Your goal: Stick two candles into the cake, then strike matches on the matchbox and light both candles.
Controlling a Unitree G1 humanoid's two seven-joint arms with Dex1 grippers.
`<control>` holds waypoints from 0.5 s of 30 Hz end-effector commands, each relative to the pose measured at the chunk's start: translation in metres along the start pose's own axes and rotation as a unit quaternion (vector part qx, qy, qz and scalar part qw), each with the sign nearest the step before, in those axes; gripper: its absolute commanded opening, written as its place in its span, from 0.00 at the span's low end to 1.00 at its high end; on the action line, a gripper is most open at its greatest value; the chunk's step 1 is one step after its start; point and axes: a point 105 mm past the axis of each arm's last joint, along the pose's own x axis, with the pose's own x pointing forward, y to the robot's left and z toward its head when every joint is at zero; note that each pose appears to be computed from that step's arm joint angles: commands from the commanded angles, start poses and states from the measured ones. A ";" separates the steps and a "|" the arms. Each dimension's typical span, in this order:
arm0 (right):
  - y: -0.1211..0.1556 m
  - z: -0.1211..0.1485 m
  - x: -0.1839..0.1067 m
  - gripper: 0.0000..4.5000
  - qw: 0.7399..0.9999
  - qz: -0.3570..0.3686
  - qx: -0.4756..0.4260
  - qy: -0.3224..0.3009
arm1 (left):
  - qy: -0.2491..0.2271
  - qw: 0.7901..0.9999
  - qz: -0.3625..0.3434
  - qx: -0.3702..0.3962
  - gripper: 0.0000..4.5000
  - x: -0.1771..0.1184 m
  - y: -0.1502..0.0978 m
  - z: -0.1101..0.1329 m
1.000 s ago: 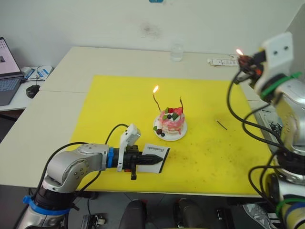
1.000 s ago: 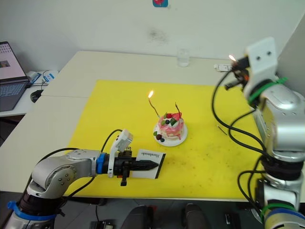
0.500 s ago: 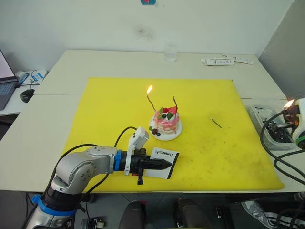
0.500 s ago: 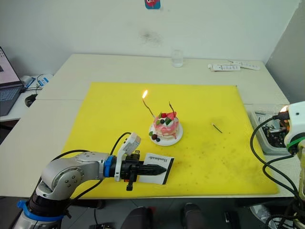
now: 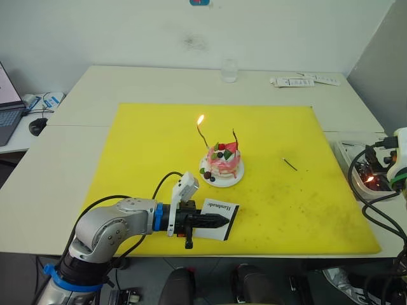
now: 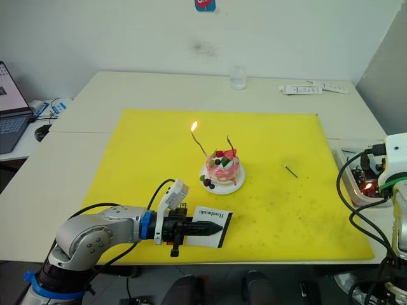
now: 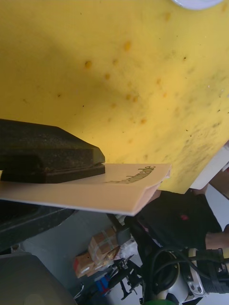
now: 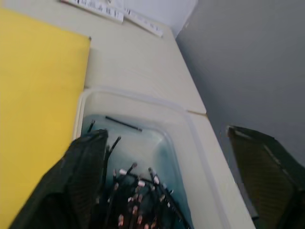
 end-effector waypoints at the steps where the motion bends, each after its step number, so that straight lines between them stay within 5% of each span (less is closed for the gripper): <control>1: 0.008 0.068 -0.017 0.99 0.988 0.054 -0.033 -0.138 | -0.015 1.000 -0.010 0.020 0.00 0.000 -0.007 0.010; 9: 0.094 0.044 -0.048 0.99 0.943 0.307 0.006 -0.129 | -0.014 1.000 -0.007 0.018 0.00 -0.002 -0.005 0.013; 15: 0.135 -0.001 -0.030 0.99 0.935 0.345 0.006 -0.081 | -0.011 1.000 -0.006 0.020 0.00 -0.003 -0.008 0.015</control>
